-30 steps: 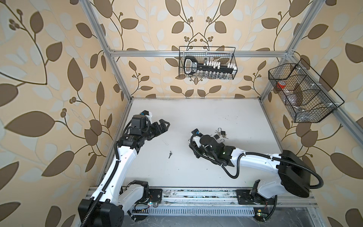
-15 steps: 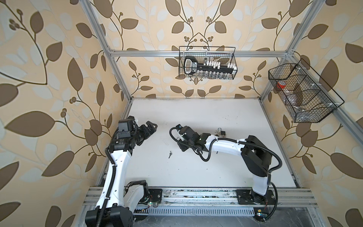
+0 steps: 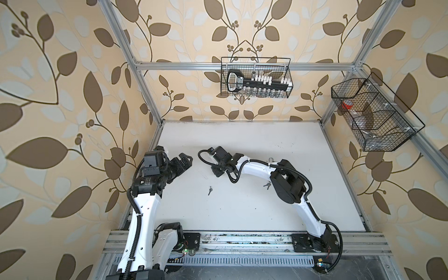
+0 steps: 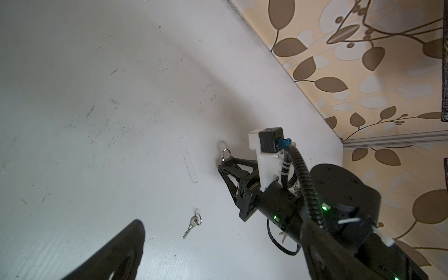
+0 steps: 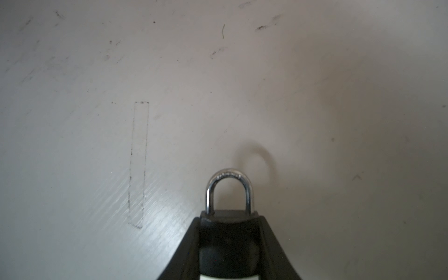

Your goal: Lock with the key

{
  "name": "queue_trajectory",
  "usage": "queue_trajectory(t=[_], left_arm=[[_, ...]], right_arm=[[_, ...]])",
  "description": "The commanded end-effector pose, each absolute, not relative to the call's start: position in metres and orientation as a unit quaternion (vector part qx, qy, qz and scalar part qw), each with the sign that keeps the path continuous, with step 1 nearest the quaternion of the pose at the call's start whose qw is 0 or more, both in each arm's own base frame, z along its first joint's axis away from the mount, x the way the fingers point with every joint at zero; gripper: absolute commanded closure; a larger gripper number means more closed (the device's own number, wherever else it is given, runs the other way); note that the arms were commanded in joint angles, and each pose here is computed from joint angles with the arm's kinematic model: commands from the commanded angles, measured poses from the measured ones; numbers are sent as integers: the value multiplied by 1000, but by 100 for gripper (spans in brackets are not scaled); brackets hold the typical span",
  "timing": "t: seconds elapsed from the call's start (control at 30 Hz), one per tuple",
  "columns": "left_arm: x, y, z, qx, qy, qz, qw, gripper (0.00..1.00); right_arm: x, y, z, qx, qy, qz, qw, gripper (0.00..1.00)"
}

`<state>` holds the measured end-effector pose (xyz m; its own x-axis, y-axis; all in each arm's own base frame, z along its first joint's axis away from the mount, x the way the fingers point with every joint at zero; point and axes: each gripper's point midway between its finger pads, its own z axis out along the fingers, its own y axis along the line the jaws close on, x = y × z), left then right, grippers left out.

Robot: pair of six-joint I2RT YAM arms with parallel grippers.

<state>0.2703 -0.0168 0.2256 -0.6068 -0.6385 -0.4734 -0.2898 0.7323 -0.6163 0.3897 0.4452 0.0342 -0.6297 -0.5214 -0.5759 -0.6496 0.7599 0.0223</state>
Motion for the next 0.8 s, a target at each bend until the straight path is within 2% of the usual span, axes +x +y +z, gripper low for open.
queue_trajectory(t=[0.0, 0.4, 0.77], left_arm=[[267, -14, 237, -258, 862, -239, 366, 1], [266, -17, 240, -252, 861, -244, 368, 1], [268, -19, 243, -246, 861, -251, 368, 1]], right_arm=[[397, 450, 34, -350, 889, 104, 278, 100], [406, 457, 12, -371, 886, 100, 258, 96], [404, 454, 0, -384, 885, 93, 245, 76]])
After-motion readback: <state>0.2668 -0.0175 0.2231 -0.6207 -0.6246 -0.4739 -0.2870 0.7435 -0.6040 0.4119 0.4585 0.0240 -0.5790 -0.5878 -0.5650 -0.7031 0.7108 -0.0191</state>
